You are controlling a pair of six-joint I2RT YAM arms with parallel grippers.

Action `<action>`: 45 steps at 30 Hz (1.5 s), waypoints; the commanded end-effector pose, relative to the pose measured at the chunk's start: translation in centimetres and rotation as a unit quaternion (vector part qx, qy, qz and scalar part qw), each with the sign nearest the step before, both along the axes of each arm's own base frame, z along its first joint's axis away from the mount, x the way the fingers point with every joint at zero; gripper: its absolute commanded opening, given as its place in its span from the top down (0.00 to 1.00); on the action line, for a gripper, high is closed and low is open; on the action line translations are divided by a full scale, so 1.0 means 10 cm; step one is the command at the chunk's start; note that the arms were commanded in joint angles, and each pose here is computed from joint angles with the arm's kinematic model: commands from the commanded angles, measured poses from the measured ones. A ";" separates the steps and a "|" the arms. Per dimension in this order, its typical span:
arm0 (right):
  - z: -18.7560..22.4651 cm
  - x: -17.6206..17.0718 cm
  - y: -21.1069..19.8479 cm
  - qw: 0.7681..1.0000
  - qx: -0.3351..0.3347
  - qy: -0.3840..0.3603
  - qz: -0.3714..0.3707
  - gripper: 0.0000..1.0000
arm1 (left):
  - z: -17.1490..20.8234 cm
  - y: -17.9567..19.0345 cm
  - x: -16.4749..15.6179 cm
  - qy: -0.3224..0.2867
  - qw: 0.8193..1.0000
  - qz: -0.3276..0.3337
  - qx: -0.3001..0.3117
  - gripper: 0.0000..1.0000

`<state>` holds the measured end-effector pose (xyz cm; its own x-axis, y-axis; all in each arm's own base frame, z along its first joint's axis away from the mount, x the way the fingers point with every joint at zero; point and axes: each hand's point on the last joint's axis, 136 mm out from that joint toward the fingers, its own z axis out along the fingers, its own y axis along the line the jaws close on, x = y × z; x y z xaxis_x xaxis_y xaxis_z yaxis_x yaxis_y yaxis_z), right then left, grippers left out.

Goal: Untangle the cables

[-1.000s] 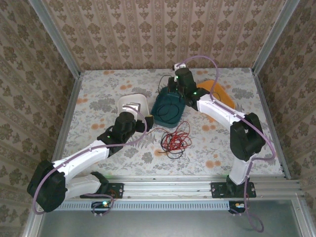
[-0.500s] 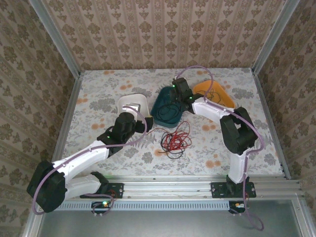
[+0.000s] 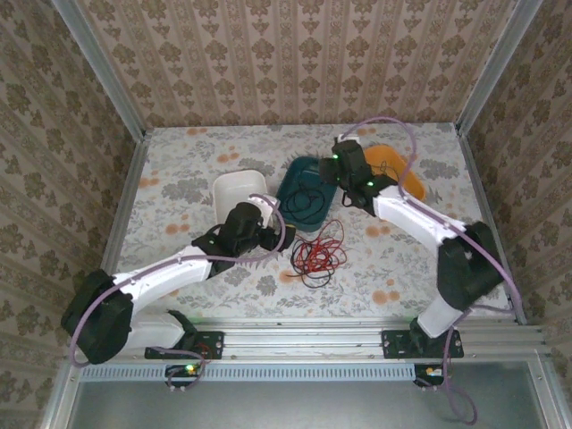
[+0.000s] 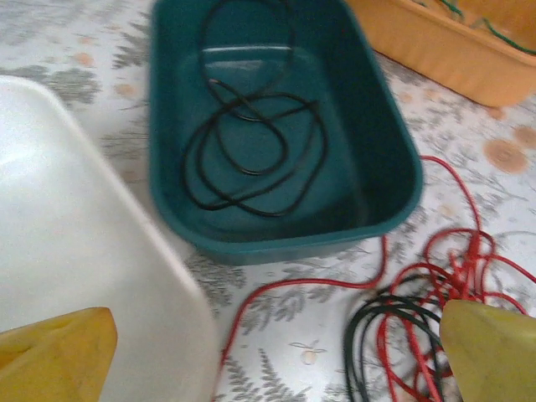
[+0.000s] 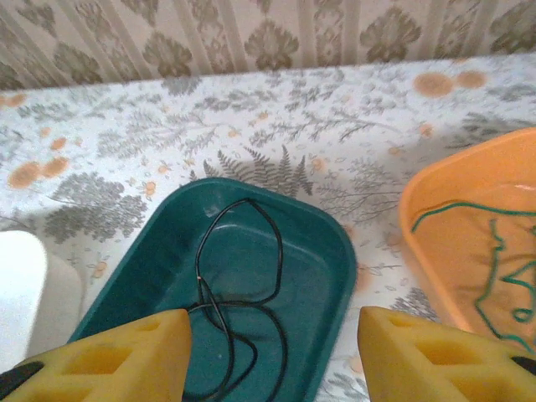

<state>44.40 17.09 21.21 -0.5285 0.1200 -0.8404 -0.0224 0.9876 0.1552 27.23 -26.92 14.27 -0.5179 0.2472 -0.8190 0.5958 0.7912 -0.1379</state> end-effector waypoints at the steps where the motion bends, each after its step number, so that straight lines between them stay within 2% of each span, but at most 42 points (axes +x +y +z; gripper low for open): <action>1: 0.03 -0.25 -0.16 1.000 0.015 -0.003 -0.015 0.44 | 0.00 -0.29 -0.23 0.030 0.995 -0.096 -0.004 0.01; 4: 0.00 -0.55 -0.26 0.999 0.035 0.003 -0.012 0.44 | -0.13 -0.39 -0.38 0.056 0.988 -0.140 0.014 0.02; 8: -0.28 -0.91 -0.22 0.997 0.056 0.052 0.022 0.46 | -0.30 -0.47 -0.49 0.079 0.982 -0.167 0.038 0.05; 11: -0.52 -1.16 -0.09 0.991 0.076 0.090 0.064 0.48 | -0.39 -0.51 -0.45 0.082 0.983 -0.159 0.040 0.09; 15: -0.78 -1.37 -0.12 0.988 0.077 0.121 0.059 0.50 | -0.43 -0.55 -0.28 0.085 0.988 -0.125 0.013 0.14; 18: -0.87 -1.44 -0.20 0.988 0.072 0.125 0.045 0.50 | -0.48 -0.53 -0.15 0.104 0.989 -0.102 -0.012 0.17; 24: -0.87 -1.49 -0.29 0.990 0.065 0.119 0.034 0.50 | -0.60 -0.43 -0.10 0.119 0.989 -0.087 -0.009 0.20; 34: -0.89 -1.48 -0.29 0.990 0.062 0.120 0.034 0.51 | -0.79 -0.30 -0.08 0.129 0.989 -0.063 0.029 0.39; 45: -0.93 -1.49 -0.31 0.990 0.059 0.124 0.028 0.51 | -1.02 -0.36 -0.12 0.145 0.983 -0.082 0.073 0.45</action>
